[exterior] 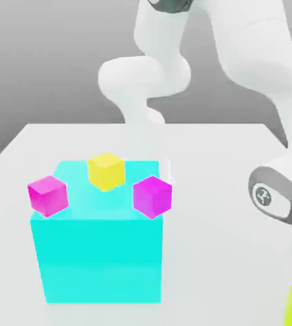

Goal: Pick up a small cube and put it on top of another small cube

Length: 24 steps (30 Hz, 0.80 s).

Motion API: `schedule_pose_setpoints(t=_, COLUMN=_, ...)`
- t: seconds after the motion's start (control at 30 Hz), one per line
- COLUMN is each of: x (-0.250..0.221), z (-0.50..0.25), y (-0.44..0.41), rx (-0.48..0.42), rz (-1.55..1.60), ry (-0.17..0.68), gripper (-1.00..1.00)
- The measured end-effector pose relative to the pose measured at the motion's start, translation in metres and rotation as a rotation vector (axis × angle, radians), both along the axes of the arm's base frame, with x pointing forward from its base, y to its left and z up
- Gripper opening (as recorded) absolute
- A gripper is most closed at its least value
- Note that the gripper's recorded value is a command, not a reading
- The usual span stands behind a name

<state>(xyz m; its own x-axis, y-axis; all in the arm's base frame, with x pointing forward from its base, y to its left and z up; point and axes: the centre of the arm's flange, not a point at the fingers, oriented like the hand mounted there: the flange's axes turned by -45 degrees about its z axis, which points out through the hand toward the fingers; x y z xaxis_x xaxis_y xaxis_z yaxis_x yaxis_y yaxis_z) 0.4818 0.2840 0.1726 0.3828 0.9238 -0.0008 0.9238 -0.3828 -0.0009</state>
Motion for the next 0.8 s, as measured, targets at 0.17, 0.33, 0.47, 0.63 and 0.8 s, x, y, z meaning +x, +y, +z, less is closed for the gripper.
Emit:
schedule_pose_setpoints(t=0.17, x=0.009, z=0.070, y=-0.039, rx=-0.023, rz=-0.018, ry=-0.014, gripper=-1.00)
schedule_pose_setpoints(t=0.33, x=0.011, z=0.134, y=-0.099, rx=-0.044, rz=-0.056, ry=-0.025, gripper=-1.00)
schedule_pose_setpoints(t=0.47, x=0.003, z=0.181, y=-0.153, rx=-0.049, rz=-0.101, ry=-0.025, gripper=-1.00)
schedule_pose_setpoints(t=0.63, x=-0.023, z=0.231, y=-0.205, rx=-0.038, rz=-0.125, ry=-0.018, gripper=-1.00)
schedule_pose_setpoints(t=0.8, x=-0.058, z=0.269, y=-0.260, rx=-0.007, rz=-0.158, ry=-0.003, gripper=-1.00)
